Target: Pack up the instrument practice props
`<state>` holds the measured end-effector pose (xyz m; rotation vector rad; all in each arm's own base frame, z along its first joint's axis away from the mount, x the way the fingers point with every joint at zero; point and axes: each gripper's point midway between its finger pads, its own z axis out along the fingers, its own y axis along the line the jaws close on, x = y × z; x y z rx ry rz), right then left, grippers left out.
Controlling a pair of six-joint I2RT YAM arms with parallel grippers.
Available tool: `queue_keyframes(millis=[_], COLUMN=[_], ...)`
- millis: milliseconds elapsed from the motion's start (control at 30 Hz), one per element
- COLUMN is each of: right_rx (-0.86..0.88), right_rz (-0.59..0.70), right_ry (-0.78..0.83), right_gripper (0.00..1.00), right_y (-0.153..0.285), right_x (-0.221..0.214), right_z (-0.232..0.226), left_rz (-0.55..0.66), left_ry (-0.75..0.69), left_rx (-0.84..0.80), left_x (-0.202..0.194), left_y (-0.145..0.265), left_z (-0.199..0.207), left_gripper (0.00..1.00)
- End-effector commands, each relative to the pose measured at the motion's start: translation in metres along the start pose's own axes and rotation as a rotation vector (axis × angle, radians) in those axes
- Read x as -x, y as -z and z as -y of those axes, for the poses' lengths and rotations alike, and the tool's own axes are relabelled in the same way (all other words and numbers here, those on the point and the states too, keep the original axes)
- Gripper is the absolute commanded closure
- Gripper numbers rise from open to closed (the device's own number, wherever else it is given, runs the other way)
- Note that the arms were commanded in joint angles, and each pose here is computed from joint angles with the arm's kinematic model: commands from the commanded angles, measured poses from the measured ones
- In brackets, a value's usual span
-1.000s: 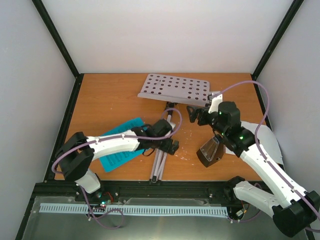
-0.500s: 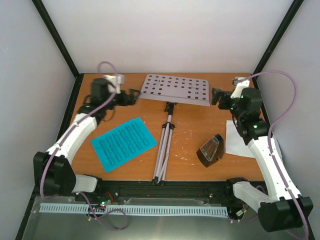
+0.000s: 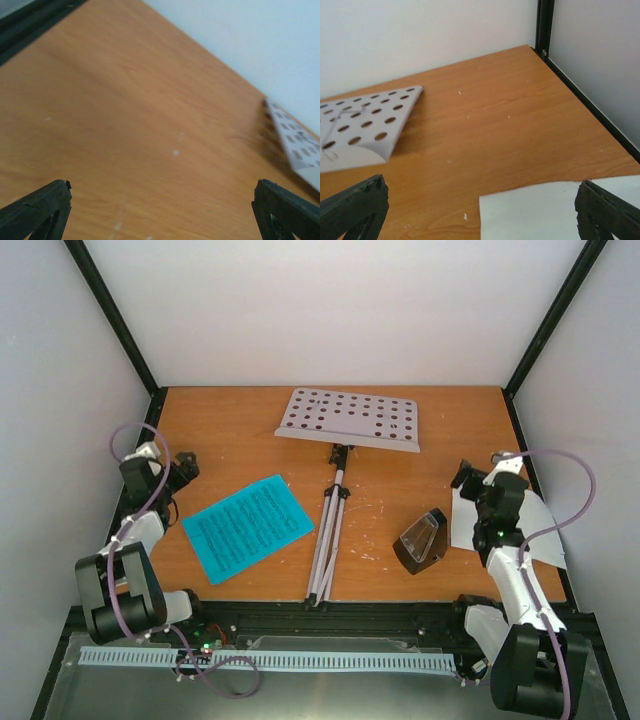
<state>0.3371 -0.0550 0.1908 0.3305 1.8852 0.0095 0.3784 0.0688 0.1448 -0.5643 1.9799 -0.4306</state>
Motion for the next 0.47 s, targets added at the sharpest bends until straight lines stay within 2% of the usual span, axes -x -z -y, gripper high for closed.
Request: queue_keyframes(millis=[0, 167, 300, 433], right_rx=[-0.014, 0.025, 0.035, 0.055], right_rz=[0.190, 0.215, 0.193, 0.194], right_ry=[0.058, 0.063, 0.066, 0.074], right_gripper=[0.00, 0.00, 0.00, 0.00], right_y=[0.006, -0.002, -0.011, -0.019], right_x=[0.019, -0.004, -0.017, -0.023], right_z=[0.005, 0.002, 0.003, 0.000], left_rz=[0.293, 0.408, 0.390, 0.428], left_ry=[-0.089, -0.265, -0.370, -0.396], left_rx=[0.134, 0.118, 0.057, 0.011], left_x=[0.047, 0.048, 0.040, 0.038], left_y=[0.025, 0.031, 0.017, 0.015], left_z=[-0.020, -0.018, -0.011, -0.007], left_gripper=[0.01, 0.01, 0.01, 0.01])
